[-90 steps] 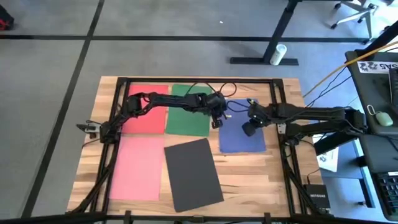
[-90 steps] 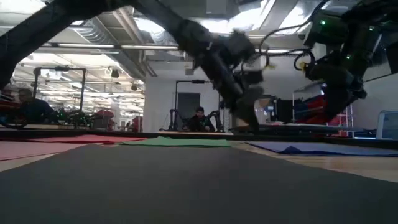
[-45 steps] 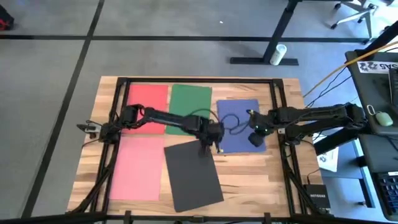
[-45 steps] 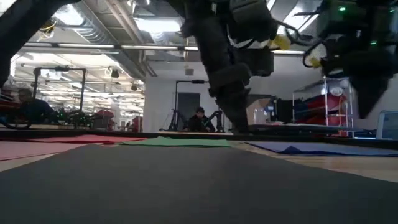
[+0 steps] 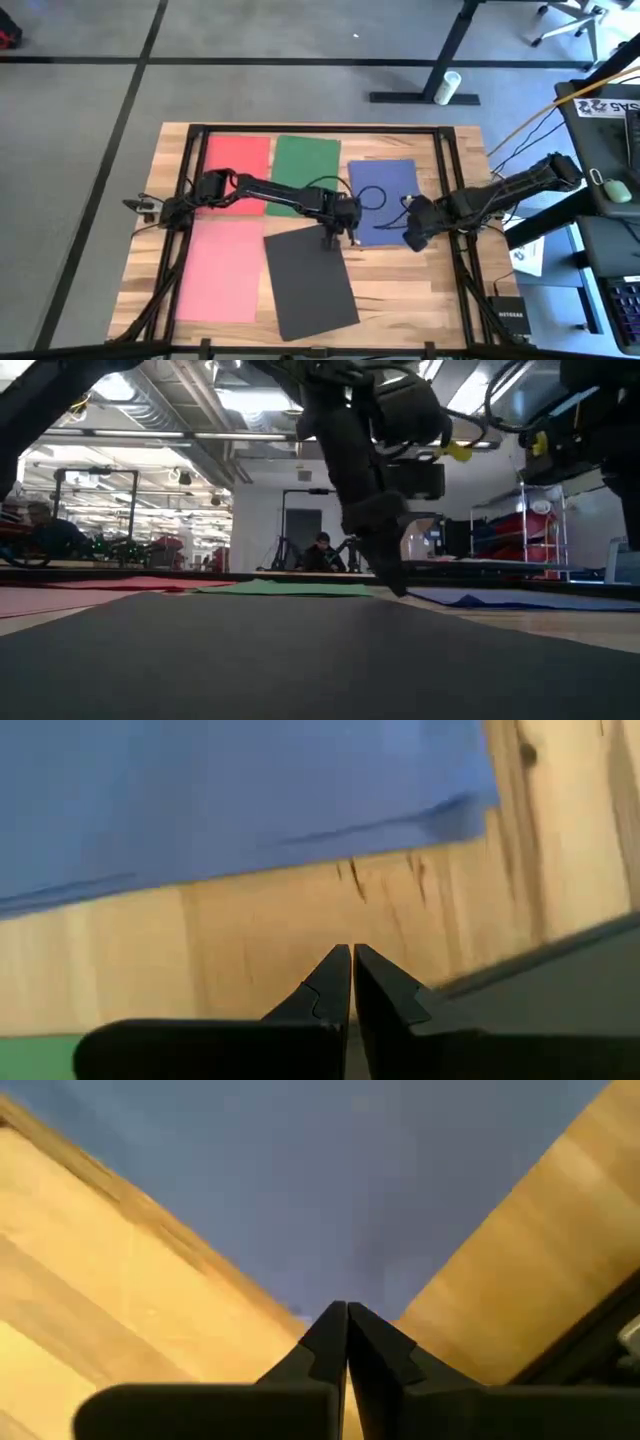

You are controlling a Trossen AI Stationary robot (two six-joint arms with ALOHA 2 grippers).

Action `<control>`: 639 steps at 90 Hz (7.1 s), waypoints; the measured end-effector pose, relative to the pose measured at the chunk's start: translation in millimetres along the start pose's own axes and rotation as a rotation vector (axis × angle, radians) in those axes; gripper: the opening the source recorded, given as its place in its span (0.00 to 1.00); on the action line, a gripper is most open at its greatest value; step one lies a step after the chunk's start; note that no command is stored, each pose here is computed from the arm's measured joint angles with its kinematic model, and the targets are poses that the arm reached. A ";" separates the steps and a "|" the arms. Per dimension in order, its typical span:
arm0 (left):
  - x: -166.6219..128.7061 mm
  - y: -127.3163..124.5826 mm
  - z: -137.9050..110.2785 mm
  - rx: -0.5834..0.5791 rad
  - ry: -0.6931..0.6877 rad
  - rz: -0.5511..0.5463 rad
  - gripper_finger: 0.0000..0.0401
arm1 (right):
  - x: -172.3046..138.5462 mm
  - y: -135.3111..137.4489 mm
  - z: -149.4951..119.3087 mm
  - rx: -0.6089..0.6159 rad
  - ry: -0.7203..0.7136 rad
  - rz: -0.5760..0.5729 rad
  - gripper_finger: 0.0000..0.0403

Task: Organize paper
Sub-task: Stack the violet paper on top of the violet papers

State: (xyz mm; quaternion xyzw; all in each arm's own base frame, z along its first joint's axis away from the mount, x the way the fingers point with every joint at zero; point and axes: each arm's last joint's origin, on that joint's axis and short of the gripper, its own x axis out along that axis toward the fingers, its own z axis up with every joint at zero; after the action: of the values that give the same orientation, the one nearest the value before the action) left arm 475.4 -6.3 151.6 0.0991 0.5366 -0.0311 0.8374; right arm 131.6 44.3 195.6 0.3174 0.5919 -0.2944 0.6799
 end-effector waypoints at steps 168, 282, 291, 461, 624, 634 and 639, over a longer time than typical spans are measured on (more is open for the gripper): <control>29.5 -16.2 2.9 -0.042 -0.049 -0.009 0.00 | 67.3 27.9 -45.3 0.265 -0.039 -0.406 0.00; 30.5 -16.3 8.2 -0.045 -0.112 -0.030 0.00 | 62.9 44.8 -43.0 0.209 -0.052 -0.283 0.00; 30.5 -16.3 8.2 -0.045 -0.111 -0.031 0.00 | 55.6 50.3 -41.8 0.182 -0.056 -0.274 0.00; -3.1 -12.1 17.3 -0.021 -0.152 -0.015 0.00 | 55.8 49.7 -71.2 -0.377 0.162 -0.164 0.00; -54.7 50.3 25.5 -0.181 -0.343 -0.025 0.00 | -4.5 53.3 -24.8 -0.073 -0.331 -0.194 0.00; -55.8 62.3 27.1 -0.207 -0.411 -0.065 0.00 | -9.5 44.2 -5.9 -0.040 -0.377 -0.238 0.00; -55.7 68.3 25.7 -0.223 -0.421 -0.073 0.00 | -12.4 39.9 3.7 -0.029 -0.382 -0.243 0.00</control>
State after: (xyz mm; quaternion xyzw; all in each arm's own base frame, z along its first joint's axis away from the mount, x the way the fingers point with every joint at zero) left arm 485.6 52.3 221.5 -0.0220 0.3536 -0.0218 0.9349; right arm 163.2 66.6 211.6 0.1726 0.4904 -0.4204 0.7436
